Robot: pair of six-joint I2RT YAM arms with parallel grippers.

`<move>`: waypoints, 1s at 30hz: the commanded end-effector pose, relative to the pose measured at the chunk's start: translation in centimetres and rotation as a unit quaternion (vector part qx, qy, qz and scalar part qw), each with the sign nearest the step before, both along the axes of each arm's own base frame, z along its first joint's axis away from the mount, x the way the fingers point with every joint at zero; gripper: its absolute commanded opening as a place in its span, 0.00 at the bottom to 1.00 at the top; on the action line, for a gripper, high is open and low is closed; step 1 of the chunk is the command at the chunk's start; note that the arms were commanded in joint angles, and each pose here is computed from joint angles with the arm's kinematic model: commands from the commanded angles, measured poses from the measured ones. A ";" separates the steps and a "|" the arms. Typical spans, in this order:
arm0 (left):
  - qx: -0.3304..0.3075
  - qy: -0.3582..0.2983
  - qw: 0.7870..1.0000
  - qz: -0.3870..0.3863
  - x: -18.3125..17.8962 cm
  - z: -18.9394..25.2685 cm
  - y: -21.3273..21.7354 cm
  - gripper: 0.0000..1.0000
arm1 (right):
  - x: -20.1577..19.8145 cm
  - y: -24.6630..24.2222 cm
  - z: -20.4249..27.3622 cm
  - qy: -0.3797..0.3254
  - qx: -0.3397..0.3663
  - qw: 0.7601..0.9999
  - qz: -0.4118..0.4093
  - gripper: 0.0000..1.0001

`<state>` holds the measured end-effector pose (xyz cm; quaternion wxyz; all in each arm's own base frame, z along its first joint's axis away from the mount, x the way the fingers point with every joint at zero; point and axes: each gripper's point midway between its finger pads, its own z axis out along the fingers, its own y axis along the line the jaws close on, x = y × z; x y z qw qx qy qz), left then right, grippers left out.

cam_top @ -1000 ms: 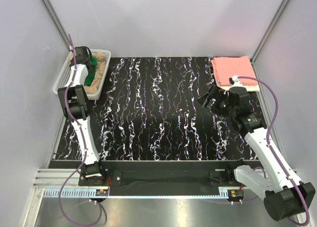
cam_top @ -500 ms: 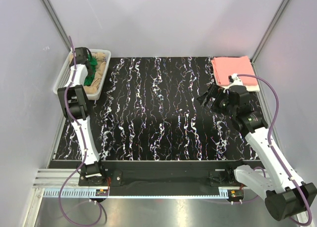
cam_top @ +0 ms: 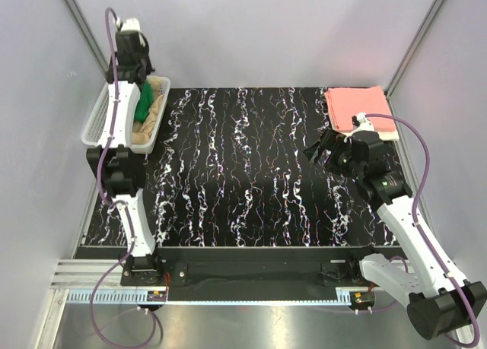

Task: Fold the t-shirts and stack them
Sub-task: Grab the tshirt from the pile, then move the tshirt to the center of the board

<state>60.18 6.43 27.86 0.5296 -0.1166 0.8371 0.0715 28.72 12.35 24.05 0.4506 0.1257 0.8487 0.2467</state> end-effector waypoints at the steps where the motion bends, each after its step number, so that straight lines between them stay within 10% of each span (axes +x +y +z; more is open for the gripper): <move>1: -0.003 -0.252 0.964 -0.080 -6.1 22.6 -6.4 0.00 | 0.3 0.4 1.9 -0.030 0.011 0.999 0.005 1.00; 6: -0.065 -0.364 0.913 -0.171 -16.5 31.9 -12.4 0.00 | -0.2 0.3 3.0 -0.048 0.010 0.999 0.011 1.00; 12: -0.148 -0.351 0.879 -0.285 -24.3 29.8 -17.5 0.00 | -2.0 0.5 3.7 -0.047 0.031 0.998 0.023 1.00; 25: -0.276 0.084 0.873 -0.393 -31.1 -6.6 -25.6 0.06 | -7.0 1.7 -2.5 0.090 0.090 0.991 0.037 0.94; 30: -0.272 0.156 0.871 -0.378 -30.3 -11.2 -25.7 0.00 | -6.4 1.4 -6.7 0.144 0.070 0.987 0.017 0.89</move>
